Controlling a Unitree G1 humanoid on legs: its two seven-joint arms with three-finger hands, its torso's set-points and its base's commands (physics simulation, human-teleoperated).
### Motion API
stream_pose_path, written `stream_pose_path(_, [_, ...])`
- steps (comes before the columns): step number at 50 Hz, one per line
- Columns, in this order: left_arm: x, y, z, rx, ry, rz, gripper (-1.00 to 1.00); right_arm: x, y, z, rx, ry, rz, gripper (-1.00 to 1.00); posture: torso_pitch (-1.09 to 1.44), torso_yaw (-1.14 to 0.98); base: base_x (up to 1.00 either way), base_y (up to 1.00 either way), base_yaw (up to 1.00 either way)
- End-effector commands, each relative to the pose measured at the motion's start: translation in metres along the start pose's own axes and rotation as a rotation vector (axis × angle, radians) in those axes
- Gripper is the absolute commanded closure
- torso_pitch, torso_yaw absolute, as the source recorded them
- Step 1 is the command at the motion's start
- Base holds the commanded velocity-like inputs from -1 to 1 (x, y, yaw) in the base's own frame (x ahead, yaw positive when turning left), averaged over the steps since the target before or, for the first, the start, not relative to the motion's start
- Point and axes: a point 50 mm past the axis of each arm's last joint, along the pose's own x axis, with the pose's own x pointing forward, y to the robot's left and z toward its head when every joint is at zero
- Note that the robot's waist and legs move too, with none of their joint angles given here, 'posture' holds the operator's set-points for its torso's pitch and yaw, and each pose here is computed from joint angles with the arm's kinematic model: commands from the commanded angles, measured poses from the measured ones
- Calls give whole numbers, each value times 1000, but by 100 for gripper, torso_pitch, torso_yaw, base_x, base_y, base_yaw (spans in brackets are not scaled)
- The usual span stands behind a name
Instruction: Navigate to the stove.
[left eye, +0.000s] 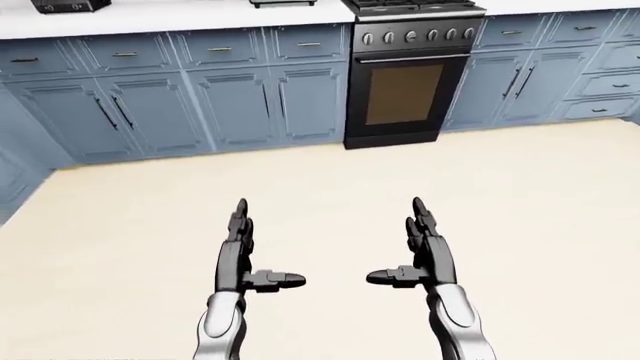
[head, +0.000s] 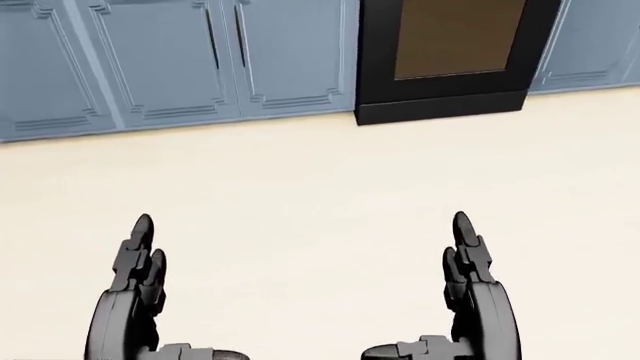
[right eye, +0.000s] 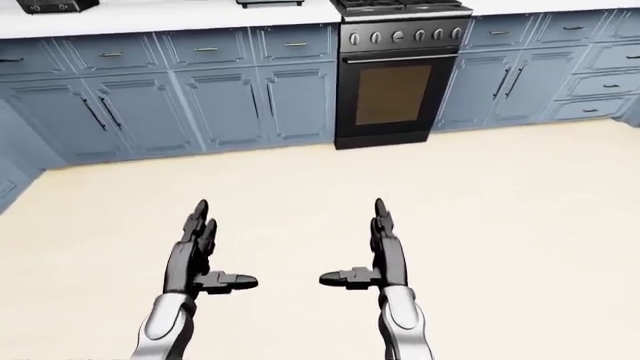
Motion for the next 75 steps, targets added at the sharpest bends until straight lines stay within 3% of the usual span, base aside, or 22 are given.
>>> stream_pose_path(1, [3,-1,15,4,-76,-5,-100,3,1,16,0,-82,6,-100,0,0,-2,-40,0])
stream_pose_path(75, [3,-1,15,4,-76,-5,-100,2,2,16,-6,-79,7,-100,0,0,0,-41,0])
